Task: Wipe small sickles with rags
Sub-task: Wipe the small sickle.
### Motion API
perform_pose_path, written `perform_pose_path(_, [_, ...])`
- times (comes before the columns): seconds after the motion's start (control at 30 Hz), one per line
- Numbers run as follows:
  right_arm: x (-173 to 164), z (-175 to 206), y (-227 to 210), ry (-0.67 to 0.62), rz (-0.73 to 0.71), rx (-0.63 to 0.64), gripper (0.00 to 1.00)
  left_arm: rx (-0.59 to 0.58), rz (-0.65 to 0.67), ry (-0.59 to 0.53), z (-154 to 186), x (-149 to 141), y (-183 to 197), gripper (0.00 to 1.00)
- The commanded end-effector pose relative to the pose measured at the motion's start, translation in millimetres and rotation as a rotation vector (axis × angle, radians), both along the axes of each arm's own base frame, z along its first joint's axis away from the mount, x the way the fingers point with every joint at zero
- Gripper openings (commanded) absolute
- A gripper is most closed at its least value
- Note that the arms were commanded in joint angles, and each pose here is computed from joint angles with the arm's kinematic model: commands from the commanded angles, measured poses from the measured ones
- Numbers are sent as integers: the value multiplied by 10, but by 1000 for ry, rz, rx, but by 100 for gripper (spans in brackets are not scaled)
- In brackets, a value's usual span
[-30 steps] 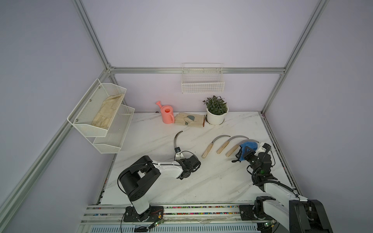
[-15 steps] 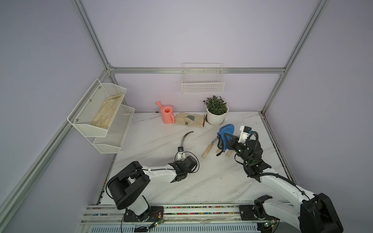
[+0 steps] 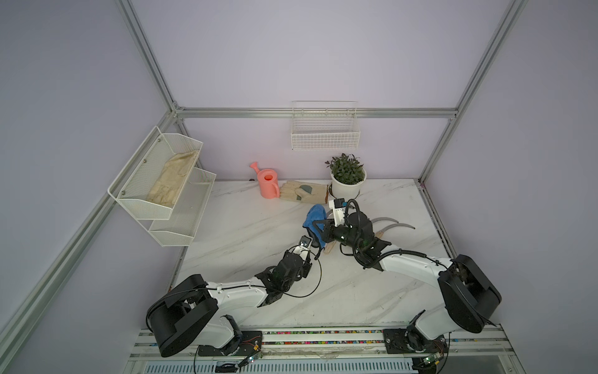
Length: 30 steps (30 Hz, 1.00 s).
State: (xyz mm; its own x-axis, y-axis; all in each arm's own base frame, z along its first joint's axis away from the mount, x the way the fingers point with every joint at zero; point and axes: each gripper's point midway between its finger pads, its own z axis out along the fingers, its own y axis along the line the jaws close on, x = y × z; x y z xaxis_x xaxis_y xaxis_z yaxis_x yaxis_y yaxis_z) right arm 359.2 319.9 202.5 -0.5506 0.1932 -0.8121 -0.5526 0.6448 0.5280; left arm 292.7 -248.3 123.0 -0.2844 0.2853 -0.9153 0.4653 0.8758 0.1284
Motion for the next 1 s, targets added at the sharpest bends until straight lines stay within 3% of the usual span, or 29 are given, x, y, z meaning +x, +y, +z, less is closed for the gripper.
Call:
perform_pose_path(0.0, [133, -61, 77, -10, -9, -35, 0, -18, -43, -177, 439, 56, -63, 0])
perform_pose_path(0.23, [415, -403, 163, 48, -67, -99, 0, -110, -71, -324, 839, 32, 9, 0])
perform_pose_path(0.4, [453, -321, 170, 29, -75, -96, 0, -161, -95, -364, 999, 68, 63, 0])
perform_pose_path(0.77, [497, -51, 189, -2, -82, -61, 0, -232, -87, -412, 938, 24, 309, 0])
perform_pose_path(0.97, [578, 93, 103, -2, -135, -39, 0, -228, -124, -339, 718, 35, 330, 0])
